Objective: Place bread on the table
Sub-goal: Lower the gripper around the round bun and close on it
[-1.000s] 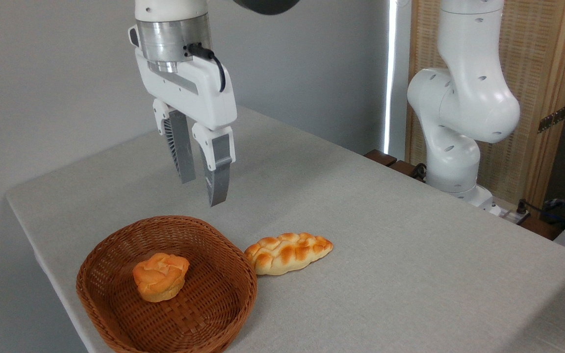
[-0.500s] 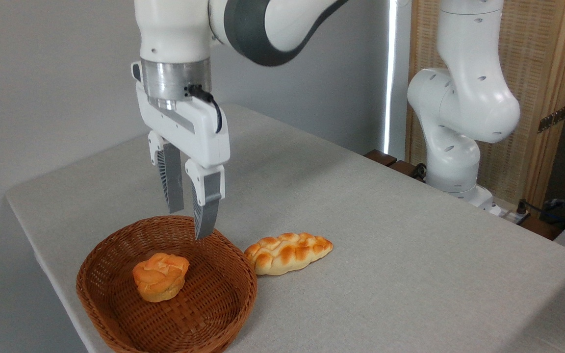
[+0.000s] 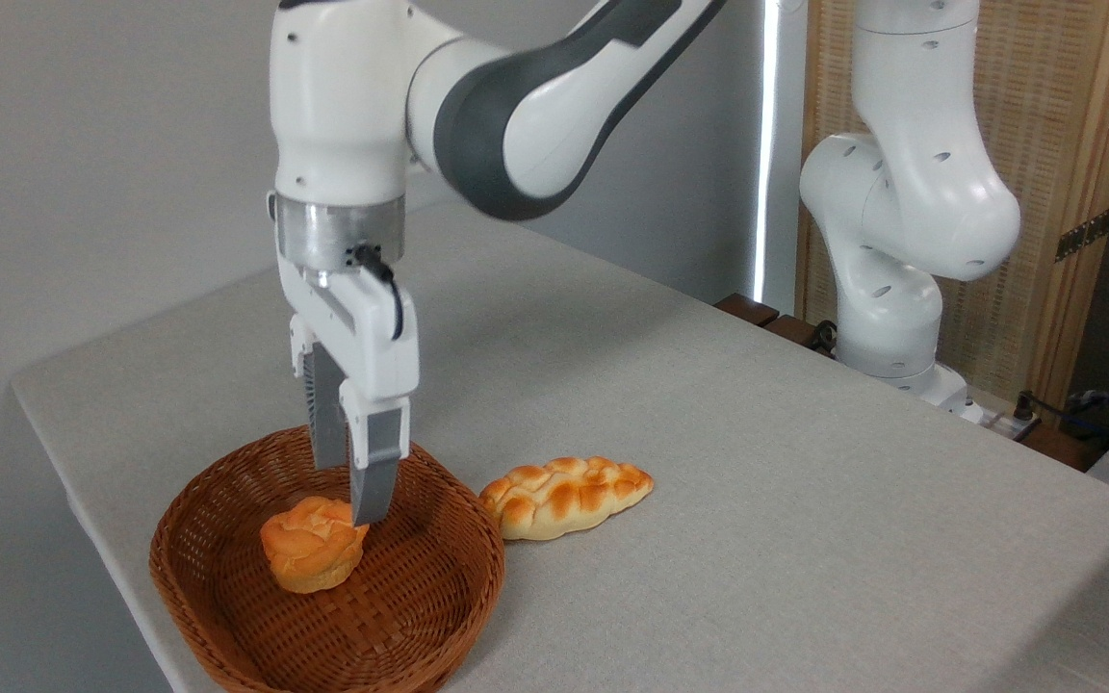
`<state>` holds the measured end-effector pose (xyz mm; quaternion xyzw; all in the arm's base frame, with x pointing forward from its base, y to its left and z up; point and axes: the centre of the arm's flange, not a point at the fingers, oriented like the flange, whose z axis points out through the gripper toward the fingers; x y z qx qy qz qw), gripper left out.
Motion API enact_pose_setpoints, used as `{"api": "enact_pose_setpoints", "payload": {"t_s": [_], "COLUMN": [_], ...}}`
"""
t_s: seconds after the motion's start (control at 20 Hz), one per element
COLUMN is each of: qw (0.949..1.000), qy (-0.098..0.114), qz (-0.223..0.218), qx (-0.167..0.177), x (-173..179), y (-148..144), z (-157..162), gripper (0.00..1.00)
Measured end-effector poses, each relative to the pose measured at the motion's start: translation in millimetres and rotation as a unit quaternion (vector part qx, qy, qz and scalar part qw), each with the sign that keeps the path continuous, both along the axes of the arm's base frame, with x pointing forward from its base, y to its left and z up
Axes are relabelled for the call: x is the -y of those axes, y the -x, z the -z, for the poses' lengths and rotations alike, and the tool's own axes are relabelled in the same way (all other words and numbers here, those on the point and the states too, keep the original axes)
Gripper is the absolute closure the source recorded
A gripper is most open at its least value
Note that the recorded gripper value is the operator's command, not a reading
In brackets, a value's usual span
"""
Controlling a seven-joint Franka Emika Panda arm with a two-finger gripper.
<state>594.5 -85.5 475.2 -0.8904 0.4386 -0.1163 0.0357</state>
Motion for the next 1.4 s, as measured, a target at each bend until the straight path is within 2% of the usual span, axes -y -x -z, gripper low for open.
{"api": "enact_pose_setpoints", "payload": {"t_s": [0.2, 0.3, 0.55, 0.8, 1.05, 1.1, 1.2, 1.25, 1.3, 1.4], "qw": [0.9998, 0.9998, 0.9997, 0.9989, 0.9987, 0.9987, 0.9987, 0.9987, 0.9987, 0.9986], "qy": [-0.001, 0.000, 0.003, -0.006, -0.008, -0.008, -0.008, -0.008, -0.008, -0.008], "qz": [0.015, 0.019, 0.018, 0.046, 0.050, 0.050, 0.049, 0.049, 0.050, 0.052], "qx": [-0.009, -0.002, 0.014, 0.005, 0.004, 0.004, 0.003, 0.004, 0.003, 0.004], "x": [19, 24, 24, 24, 24, 24, 24, 24, 24, 24], "y": [-4, -7, -13, -16, -17, -17, -17, -17, -17, -17], "z": [21, 26, 30, 45, 50, 51, 52, 52, 52, 52], "gripper": [0.00, 0.00, 0.00, 0.00, 0.01, 0.07, 0.30, 0.36, 0.47, 0.52]}}
